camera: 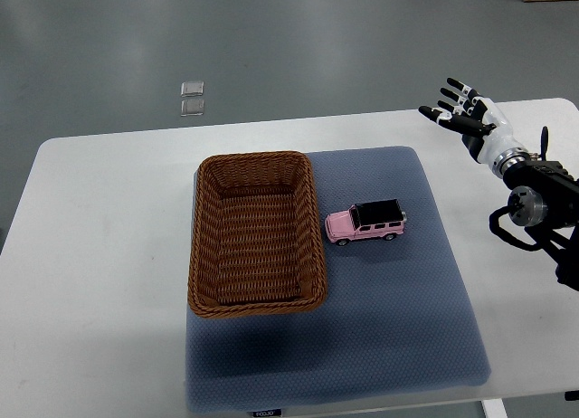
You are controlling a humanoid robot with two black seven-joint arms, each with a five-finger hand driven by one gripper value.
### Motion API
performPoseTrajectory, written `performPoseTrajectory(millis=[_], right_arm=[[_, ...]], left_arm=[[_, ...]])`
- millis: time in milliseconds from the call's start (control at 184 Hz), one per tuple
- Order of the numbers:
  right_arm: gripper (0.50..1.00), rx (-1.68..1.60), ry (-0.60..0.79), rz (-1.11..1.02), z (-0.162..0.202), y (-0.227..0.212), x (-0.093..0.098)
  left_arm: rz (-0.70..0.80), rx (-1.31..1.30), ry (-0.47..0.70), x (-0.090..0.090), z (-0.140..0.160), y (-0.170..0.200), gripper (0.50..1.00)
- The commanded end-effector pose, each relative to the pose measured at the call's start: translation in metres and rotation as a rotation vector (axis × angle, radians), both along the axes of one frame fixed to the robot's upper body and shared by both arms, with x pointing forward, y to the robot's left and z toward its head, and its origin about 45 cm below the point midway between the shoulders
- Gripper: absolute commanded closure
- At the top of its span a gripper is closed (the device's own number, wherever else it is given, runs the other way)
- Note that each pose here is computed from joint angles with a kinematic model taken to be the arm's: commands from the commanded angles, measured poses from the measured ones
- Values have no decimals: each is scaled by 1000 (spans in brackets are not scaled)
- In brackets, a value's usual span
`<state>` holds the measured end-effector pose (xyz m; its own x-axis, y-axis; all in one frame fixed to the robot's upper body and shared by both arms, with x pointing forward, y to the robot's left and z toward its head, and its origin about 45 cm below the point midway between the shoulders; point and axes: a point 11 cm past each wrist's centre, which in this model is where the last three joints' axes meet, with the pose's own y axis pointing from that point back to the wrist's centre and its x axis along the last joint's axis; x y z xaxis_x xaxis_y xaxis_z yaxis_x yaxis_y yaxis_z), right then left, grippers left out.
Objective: Place pink car in brown basket
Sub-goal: 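Move the open right hand toward the pink toy car, then lower the right hand over the pink car and close fingers around it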
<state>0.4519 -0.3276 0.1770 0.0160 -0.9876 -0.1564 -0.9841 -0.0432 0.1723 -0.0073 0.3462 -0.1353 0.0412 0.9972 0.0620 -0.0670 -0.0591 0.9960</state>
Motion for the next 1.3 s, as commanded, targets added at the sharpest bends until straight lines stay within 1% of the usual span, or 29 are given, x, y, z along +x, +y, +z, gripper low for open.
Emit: performPoseTrajectory(millis=[0,103,477,765,1042,1128,1297], right_arm=[[585,-1,-1,3,0,1,0],[585,-3,-2,8,1,2,0],[587,3,-14,90,4,8,-1],[587,-147,-48,288,7,30,-5],[587,-324,-121,515,30,51,-16],[587,-383,-158,568,43,54,-15],[587,-596,-169,693,45,54,-21]], left_arm=[[2,2,5,-3,0,1,500],[3,-4,14,-8,0,0,500],[5,-4,13,-8,0,-1,500],[1,-1,14,-9,0,0,500],[1,-1,14,-9,0,0,500],[1,-1,14,-9,0,-1,500],[-1,-1,13,-8,0,-1,500]])
